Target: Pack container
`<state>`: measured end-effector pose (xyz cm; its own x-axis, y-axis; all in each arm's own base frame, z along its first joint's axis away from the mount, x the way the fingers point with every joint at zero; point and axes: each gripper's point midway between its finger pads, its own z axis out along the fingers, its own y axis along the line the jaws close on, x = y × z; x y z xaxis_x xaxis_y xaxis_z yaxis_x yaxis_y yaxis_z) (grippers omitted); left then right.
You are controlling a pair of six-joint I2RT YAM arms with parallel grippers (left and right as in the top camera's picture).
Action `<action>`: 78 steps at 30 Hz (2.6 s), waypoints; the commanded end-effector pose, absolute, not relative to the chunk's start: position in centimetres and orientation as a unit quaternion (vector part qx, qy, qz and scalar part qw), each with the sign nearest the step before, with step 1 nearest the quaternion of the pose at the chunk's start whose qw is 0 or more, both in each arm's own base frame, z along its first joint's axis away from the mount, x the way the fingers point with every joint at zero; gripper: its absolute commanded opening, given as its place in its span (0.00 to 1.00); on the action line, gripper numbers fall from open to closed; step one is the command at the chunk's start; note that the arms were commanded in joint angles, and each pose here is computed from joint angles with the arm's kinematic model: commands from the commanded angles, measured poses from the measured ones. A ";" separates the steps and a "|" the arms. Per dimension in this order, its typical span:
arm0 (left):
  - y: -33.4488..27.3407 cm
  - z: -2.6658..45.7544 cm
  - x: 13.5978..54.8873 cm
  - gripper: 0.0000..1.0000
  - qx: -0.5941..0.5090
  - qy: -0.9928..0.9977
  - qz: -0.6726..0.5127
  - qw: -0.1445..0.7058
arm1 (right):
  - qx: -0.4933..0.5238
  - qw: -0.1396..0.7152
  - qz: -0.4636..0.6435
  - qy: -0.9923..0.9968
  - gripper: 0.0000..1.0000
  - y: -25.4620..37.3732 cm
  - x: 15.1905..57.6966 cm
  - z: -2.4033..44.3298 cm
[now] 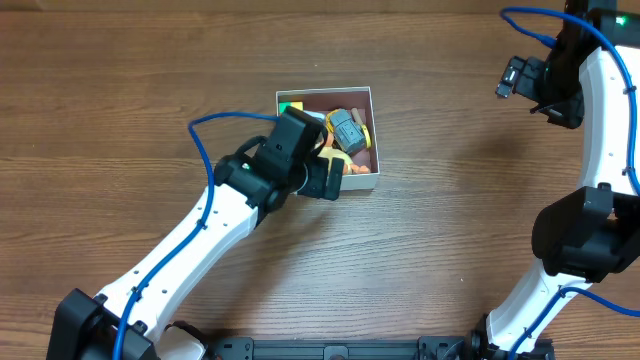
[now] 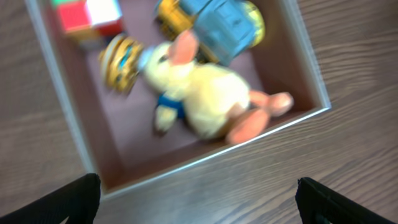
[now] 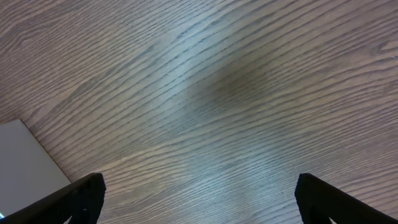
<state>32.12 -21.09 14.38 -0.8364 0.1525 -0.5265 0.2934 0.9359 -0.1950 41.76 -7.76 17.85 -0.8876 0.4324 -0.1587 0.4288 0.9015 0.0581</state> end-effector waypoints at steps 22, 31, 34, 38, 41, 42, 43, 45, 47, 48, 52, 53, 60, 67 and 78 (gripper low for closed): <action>-8.4 13.6 27.1 1.00 0.057 0.860 -0.182 0.474 | 0.222 0.091 0.010 0.971 1.00 -7.8 41.8 18.2; -5.1 15.4 24.8 1.00 0.019 0.812 -0.159 0.561 | 0.222 0.091 0.010 0.971 1.00 -7.8 41.8 18.2; -4.6 15.8 24.3 1.00 0.017 0.795 -0.153 0.586 | 0.222 0.091 0.010 0.971 1.00 -7.8 41.8 18.2; -4.2 15.6 23.9 1.00 0.014 0.776 -0.148 0.613 | 0.222 0.090 0.010 0.971 1.00 -7.8 41.8 18.2; -3.9 15.1 23.8 1.00 0.007 0.769 -0.147 0.623 | 0.222 0.091 0.010 0.971 1.00 -7.8 41.8 18.2; -3.7 14.9 23.8 1.00 0.000 0.767 -0.149 0.624 | 0.222 0.091 0.010 0.971 1.00 -7.8 41.8 18.2; -3.5 14.8 23.8 1.00 -0.007 0.766 -0.149 0.626 | 0.222 0.091 0.010 0.971 1.00 -7.8 41.8 18.2; -3.2 15.1 23.8 1.00 -0.015 0.760 -0.149 0.632 | 0.222 0.091 0.010 0.971 1.00 -7.8 41.8 18.2; -3.1 15.4 23.7 1.00 -0.016 0.755 -0.147 0.639 | 0.222 0.091 0.010 0.971 1.00 -7.8 41.8 18.2; -2.9 15.6 23.7 1.00 -0.018 0.752 -0.143 0.643 | 0.222 0.091 0.010 0.971 1.00 -7.8 41.8 18.2; -2.7 16.4 23.9 1.00 -0.002 0.740 -0.128 0.660 | 0.222 0.091 0.010 0.971 1.00 -7.8 41.8 18.2; -2.8 16.7 23.9 1.00 0.011 0.737 -0.121 0.665 | 0.222 0.091 0.010 0.971 1.00 -7.8 41.8 18.2; -3.0 15.8 23.9 1.00 0.086 0.739 -0.058 0.665 | 0.222 0.091 0.010 0.971 1.00 -7.8 41.8 18.2; -2.8 15.8 23.9 1.00 0.103 0.738 -0.037 0.666 | 0.222 0.091 0.010 0.971 1.00 -7.8 41.8 18.2; -2.8 15.8 23.9 1.00 0.102 0.738 -0.038 0.666 | 0.222 0.091 0.010 0.971 1.00 -7.8 41.8 18.2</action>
<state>23.94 -2.85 15.87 -0.1014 0.0769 -0.9919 0.1980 0.9786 0.0557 41.76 -7.75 17.85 -0.8881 0.4314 -0.1588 0.4278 0.9020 0.0580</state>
